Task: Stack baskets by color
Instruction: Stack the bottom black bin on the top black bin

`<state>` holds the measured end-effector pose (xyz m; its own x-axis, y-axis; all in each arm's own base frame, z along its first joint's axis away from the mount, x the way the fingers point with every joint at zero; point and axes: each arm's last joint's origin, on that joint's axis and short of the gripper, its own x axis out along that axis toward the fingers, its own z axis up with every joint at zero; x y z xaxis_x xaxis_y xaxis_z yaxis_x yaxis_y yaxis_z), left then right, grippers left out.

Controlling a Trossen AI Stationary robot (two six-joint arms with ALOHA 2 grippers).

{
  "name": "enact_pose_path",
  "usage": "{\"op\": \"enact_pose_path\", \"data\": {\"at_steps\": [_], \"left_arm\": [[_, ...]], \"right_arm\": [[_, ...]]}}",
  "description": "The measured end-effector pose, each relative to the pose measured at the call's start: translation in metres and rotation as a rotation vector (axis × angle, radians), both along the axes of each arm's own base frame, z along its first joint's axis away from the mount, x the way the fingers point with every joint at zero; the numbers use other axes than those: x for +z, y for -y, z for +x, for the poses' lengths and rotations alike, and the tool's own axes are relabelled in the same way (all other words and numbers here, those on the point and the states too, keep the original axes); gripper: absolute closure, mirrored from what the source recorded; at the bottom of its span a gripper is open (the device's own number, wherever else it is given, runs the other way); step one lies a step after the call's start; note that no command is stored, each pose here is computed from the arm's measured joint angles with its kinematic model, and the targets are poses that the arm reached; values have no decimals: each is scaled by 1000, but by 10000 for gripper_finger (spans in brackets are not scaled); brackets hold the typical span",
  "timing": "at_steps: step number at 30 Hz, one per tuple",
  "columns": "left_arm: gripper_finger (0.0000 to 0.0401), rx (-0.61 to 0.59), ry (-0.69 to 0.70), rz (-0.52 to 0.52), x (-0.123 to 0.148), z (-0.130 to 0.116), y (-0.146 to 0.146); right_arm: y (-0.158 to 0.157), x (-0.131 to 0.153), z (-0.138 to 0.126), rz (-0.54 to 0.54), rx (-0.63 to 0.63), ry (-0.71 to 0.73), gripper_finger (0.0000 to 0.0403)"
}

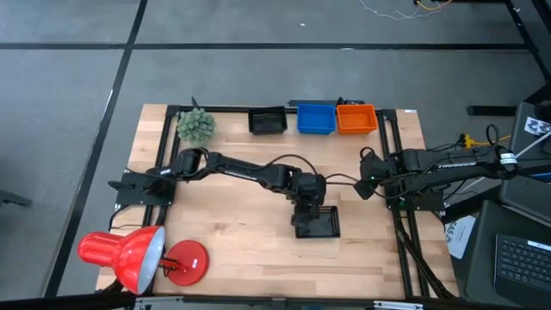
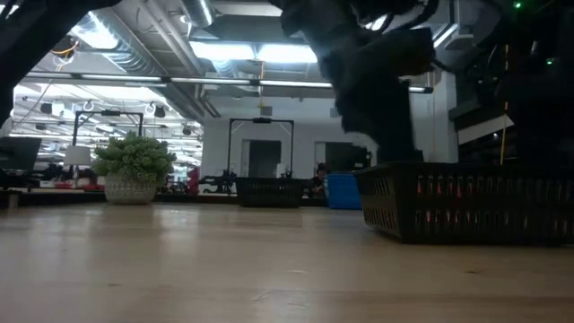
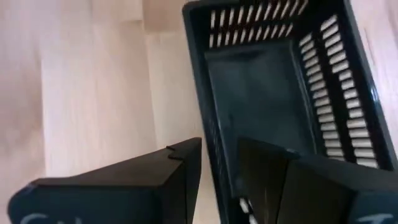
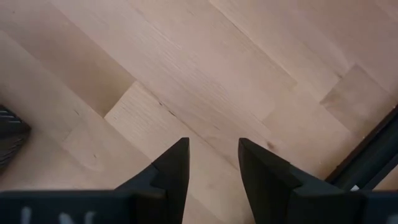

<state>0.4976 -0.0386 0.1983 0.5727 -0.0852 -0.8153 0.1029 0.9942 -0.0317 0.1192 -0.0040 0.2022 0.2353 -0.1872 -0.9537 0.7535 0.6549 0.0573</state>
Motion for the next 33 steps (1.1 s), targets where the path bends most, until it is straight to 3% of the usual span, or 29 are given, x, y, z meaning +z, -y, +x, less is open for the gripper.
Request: {"op": "enact_pose_path", "data": {"at_steps": [11, 15, 20, 24, 27, 33], "left_arm": [[312, 18, -128, -5, -48, 3, 1], [381, -6, -136, 12, -42, 1, 0], [399, -7, -194, 57, -6, -19, -6], [400, 32, -246, 219, 33, -42, -26], [401, 91, -244, 316, 66, -60, -60], [401, 199, -227, 371, 103, -96, -161]], "right_arm": [[0, 0, 0, -5, 14, -4, 266], [0, 0, 0, -7, 20, -5, 266], [0, 0, 0, -7, 20, -3, 266], [0, 0, 0, -6, 20, 1, 266], [0, 0, 1, -6, 20, 4, 266], [0, 1, 4, -5, 20, 30, 266]]}}
